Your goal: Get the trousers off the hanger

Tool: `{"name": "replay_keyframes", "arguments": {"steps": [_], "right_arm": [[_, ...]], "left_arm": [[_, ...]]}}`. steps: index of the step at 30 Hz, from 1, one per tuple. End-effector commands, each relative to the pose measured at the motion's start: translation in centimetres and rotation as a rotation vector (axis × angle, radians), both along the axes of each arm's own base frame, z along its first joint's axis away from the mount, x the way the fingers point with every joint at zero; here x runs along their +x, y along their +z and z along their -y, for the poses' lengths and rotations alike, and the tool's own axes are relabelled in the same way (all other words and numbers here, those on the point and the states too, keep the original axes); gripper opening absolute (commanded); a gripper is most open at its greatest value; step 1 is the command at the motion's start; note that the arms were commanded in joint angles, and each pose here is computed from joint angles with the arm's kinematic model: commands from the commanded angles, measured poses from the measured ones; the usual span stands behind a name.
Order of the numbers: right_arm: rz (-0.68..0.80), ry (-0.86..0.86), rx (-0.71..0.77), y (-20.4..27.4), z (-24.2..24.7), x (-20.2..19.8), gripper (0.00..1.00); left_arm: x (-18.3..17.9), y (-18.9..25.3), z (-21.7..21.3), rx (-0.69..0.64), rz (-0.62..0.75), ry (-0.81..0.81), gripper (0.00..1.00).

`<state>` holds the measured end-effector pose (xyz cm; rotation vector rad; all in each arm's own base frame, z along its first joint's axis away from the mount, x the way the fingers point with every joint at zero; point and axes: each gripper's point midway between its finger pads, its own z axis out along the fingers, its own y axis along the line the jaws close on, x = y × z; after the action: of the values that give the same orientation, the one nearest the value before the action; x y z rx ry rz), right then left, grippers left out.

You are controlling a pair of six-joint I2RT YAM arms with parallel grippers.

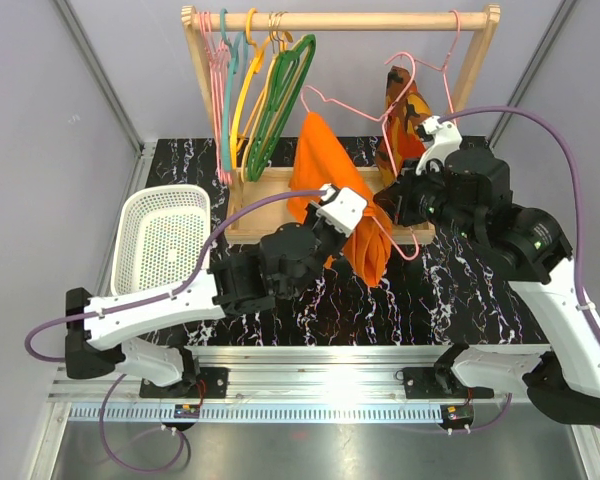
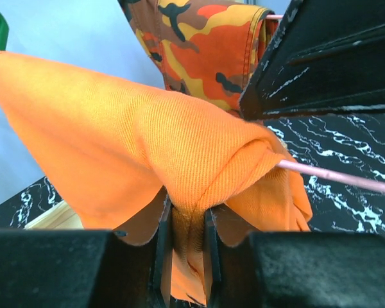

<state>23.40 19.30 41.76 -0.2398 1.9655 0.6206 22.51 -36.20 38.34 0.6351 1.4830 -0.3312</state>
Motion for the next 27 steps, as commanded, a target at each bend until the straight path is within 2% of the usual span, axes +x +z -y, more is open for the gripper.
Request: {"name": "replay_keyframes", "arguments": {"steps": [1, 10, 16, 19, 22, 27], "right_arm": [[0.161, -0.126, -0.011, 2.6, 1.5, 2.9, 0.0], [0.155, -0.093, -0.002, 2.4, 0.7, 2.9, 0.0], [0.183, 0.066, 0.12, 5.4, -1.4, 0.5, 0.0], [0.204, 0.042, 0.132, 6.5, -0.8, 0.4, 0.0], [0.179, -0.005, 0.061, 4.9, -0.2, 1.5, 0.0], [0.047, 0.064, -0.004, -0.2, -1.9, 1.4, 0.0]], "left_arm": [[-1.2, 8.3, -4.5, -0.27, 0.067, 0.012, 0.0], [-2.9, 9.8, -5.8, -0.319, 0.04, -0.072, 0.0], [-2.9, 8.5, -5.5, -0.294, 0.024, -0.077, 0.0], [-2.9, 7.8, -5.3, -0.297, 0.005, -0.078, 0.0], [-3.3, 8.3, -5.8, -0.333, 0.003, -0.087, 0.0], [-4.1, 10.8, -7.6, -0.393, 0.035, -0.095, 0.0]]}}
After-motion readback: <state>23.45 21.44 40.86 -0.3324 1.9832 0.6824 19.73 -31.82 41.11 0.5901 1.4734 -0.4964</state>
